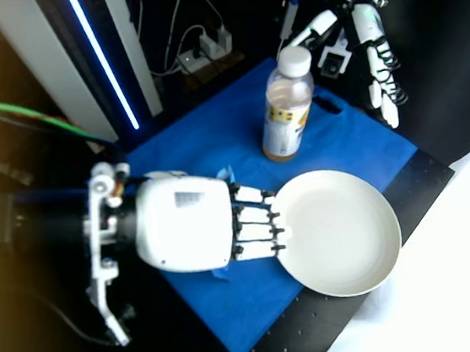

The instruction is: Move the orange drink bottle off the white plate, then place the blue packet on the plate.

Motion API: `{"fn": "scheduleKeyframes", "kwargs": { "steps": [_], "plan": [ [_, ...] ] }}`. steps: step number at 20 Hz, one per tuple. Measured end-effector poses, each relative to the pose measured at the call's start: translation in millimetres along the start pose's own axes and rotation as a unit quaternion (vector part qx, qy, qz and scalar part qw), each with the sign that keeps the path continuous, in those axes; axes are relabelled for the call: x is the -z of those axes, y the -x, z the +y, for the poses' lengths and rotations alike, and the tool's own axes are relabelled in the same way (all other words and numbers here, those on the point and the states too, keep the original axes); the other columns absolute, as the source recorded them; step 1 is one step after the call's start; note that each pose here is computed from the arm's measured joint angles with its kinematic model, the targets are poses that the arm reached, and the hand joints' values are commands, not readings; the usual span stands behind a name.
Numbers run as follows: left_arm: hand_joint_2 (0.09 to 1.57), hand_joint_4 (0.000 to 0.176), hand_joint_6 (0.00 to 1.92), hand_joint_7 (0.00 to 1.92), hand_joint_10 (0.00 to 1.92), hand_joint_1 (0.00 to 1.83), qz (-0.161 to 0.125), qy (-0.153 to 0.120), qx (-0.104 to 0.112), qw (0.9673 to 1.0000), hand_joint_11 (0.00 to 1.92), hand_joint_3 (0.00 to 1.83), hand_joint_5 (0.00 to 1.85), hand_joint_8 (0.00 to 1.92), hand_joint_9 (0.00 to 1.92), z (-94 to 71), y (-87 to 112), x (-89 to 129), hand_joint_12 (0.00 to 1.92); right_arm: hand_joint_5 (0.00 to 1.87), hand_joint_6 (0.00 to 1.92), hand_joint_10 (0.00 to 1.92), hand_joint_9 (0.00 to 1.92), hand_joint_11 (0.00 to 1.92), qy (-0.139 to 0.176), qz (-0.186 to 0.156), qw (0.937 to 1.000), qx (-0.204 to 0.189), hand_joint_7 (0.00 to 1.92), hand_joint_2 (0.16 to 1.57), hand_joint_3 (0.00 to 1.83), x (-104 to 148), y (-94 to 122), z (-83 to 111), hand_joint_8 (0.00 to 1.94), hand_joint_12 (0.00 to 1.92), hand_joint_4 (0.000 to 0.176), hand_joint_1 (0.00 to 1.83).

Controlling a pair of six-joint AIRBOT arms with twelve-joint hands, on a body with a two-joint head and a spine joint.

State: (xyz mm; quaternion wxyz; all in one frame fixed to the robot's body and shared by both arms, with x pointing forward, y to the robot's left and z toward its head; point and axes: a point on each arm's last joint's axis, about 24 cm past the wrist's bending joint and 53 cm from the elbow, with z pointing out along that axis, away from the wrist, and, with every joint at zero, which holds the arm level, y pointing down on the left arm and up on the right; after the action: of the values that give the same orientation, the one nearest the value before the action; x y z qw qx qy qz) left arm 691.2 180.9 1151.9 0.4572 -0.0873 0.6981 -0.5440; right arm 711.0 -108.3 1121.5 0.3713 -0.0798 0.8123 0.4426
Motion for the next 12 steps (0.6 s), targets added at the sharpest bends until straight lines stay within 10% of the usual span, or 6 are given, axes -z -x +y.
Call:
{"fn": "scheduleKeyframes", "kwargs": {
  "steps": [3, 4, 7, 8, 10, 12],
  "plan": [
    [0.81, 0.152, 0.0, 0.0, 0.0, 0.57, -0.001, -0.003, -0.001, 1.0, 0.0, 0.01, 0.0, 0.0, 0.0, -1.3, 0.4, 0, 0.0, 0.45, 0.0, 0.0, 0.3, 0.03, -0.004, 0.004, 1.0, 0.004, 0.37, 0.73, 0.0, -2, -2, -1.5, 0.0, 0.86, 0.104, 0.8],
    [0.77, 0.101, 0.0, 0.0, 0.0, 0.58, -0.004, -0.005, 0.001, 1.0, 0.0, 0.0, 0.0, 0.0, 0.0, -2.6, 1.7, 0, 0.0, 0.47, 0.0, 0.01, 0.33, 0.03, -0.004, 0.006, 1.0, 0.005, 0.38, 0.75, 0.0, -3, -4, -1.0, 0.0, 0.92, 0.097, 0.8],
    [0.74, 0.111, 0.0, 0.0, 0.0, 0.55, -0.008, -0.01, 0.004, 0.9999, 0.0, 0.0, 0.0, 0.0, 0.0, -4.8, 3.7, 0, 0.0, 0.51, 0.02, 0.02, 0.37, 0.02, -0.004, 0.011, 0.9999, 0.006, 0.42, 0.76, 0.01, -5, -7, -0.2, 0.01, 0.92, 0.082, 0.8],
    [0.74, 0.121, 0.0, 0.0, 0.0, 0.56, -0.008, -0.011, 0.004, 0.9999, 0.0, 0.0, 0.0, 0.0, 0.0, -5.0, 3.8, 0, 0.0, 0.59, 0.01, 0.02, 0.44, 0.05, -0.005, 0.013, 0.9999, 0.009, 0.52, 0.77, 0.0, -6, -8, -0.7, 0.01, 0.92, 0.029, 0.78],
    [0.75, 0.112, 0.0, 0.0, 0.0, 0.55, -0.008, -0.011, 0.004, 0.9999, 0.0, 0.0, 0.0, 0.0, 0.0, -5.1, 3.9, 0, 0.0, 0.62, 0.01, 0.01, 0.47, 0.05, -0.005, 0.015, 0.9998, 0.011, 0.57, 0.8, 0.0, -7, -10, -0.6, 0.01, 0.87, 0.001, 0.86],
    [0.76, 0.101, 0.0, 0.0, 0.0, 0.52, -0.01, -0.013, 0.005, 0.9999, 0.0, 0.0, 0.0, 0.0, 0.0, -5.9, 4.6, 0, 0.0, 0.67, 0.01, 0.03, 0.55, 0.14, -0.004, 0.016, 0.9998, 0.01, 0.65, 0.79, 0.0, -10, -11, 0.8, 0.02, 0.88, 0.0, 1.05]
  ]
}}
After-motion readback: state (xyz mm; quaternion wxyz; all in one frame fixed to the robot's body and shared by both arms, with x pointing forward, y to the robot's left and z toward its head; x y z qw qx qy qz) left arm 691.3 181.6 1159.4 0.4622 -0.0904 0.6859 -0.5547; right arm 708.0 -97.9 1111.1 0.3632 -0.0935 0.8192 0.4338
